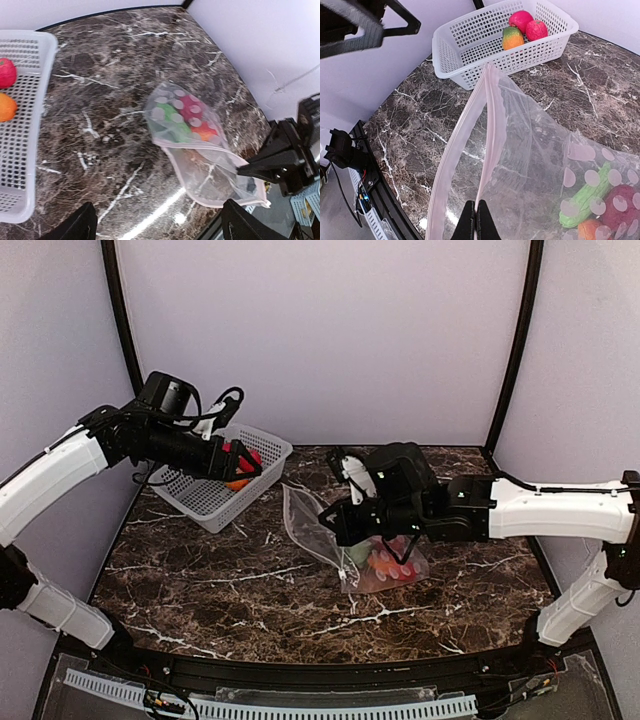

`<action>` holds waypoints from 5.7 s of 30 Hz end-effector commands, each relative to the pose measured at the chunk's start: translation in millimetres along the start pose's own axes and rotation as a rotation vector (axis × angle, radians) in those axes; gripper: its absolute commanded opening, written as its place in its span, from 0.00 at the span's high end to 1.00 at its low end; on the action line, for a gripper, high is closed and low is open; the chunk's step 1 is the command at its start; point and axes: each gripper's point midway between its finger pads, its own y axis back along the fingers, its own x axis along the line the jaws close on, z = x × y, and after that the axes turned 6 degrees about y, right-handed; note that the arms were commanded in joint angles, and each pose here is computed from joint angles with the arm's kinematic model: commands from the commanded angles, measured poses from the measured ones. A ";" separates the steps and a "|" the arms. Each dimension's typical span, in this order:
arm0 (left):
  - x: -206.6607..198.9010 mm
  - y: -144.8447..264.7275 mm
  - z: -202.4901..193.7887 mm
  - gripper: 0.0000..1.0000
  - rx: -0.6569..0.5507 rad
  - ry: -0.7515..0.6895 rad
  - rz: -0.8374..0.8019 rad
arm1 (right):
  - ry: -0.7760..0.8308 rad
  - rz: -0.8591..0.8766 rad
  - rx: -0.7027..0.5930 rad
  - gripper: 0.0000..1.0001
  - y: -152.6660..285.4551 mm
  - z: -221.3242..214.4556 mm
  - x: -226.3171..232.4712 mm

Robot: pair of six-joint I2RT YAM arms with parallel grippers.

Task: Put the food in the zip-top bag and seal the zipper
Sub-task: Place the fake vegetable in the zipper food storage bag, then pick up the fake fruit from the bin, then place the fake fruit in the zipper food storage bag.

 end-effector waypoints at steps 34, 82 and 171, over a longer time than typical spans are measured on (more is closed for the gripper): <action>329.9 -131.9 63.9 0.16 -0.270 0.639 0.400 | -0.017 -0.027 -0.044 1.00 1.2 13.0 -12.8; 313.1 -112.0 118.5 0.38 -0.421 0.495 0.333 | -0.031 -0.025 -0.045 1.00 4.0 11.3 -14.6; -64.9 -86.2 3.7 0.38 -0.558 -0.171 -0.245 | -0.213 -0.037 -0.296 1.00 35.6 80.6 -18.4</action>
